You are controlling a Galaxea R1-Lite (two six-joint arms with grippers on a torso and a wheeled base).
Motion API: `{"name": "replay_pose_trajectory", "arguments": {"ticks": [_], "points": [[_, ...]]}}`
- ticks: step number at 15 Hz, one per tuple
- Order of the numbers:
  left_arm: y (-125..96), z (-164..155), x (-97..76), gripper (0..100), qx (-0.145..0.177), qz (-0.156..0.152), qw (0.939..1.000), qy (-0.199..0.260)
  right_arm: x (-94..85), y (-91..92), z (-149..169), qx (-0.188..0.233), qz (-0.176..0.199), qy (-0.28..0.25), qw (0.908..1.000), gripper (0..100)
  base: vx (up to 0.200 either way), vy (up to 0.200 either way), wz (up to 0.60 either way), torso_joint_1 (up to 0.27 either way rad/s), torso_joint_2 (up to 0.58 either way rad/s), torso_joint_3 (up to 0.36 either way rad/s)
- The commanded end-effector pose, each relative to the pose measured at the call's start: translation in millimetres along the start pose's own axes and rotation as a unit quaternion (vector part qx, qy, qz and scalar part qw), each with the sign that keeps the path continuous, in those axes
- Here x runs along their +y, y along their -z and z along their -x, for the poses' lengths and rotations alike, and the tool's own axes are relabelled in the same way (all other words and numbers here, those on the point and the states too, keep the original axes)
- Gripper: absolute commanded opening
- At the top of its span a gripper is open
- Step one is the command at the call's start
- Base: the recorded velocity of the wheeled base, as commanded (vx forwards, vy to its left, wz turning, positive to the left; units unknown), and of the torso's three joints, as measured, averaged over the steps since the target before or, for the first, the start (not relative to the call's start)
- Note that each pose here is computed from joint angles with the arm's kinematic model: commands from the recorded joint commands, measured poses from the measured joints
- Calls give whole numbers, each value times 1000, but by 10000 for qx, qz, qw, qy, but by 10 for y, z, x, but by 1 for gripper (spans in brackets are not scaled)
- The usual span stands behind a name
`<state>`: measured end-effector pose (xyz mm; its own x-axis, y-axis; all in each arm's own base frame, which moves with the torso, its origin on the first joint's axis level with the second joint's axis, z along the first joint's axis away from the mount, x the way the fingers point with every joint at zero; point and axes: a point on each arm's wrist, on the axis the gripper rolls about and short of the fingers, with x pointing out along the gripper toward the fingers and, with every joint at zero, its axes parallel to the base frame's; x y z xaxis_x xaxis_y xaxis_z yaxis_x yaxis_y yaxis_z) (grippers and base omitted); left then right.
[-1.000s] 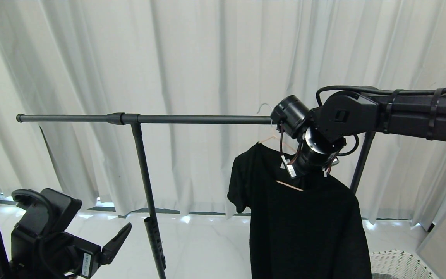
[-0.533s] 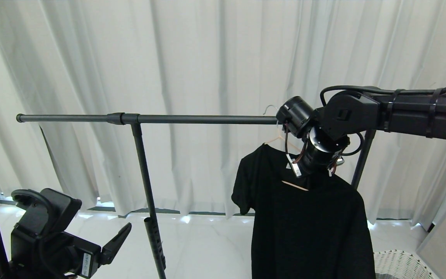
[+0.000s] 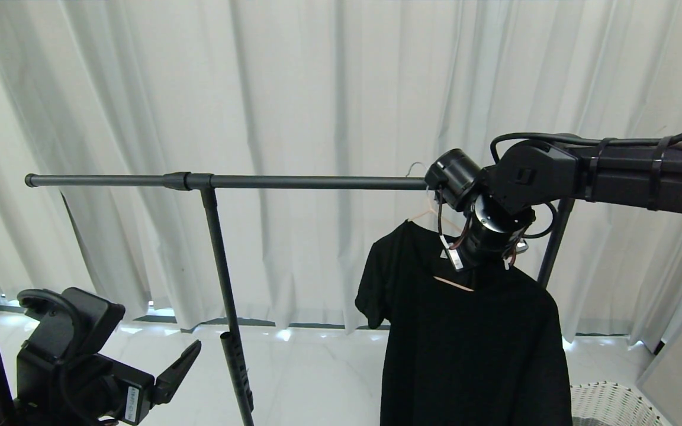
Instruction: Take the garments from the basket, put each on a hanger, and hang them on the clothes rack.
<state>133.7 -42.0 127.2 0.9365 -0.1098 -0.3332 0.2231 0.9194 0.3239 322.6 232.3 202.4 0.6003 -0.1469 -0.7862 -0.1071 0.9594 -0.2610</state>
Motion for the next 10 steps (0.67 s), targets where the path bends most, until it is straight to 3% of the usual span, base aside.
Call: {"name": "replay_pose_trajectory", "arguments": {"ticks": [1, 10], "points": [[4, -1, -1, 100, 12, -3, 10000, 0, -14, -17, -37, 12, -34, 25, 10000, 0, 0, 0, 0, 0, 0, 0], [30, 4, -7, 100, 55, -12, 10000, 12, -10, 18, -117, 244, 71, 118, 9996, 0, 0, 0, 0, 0, 0, 0]]}}
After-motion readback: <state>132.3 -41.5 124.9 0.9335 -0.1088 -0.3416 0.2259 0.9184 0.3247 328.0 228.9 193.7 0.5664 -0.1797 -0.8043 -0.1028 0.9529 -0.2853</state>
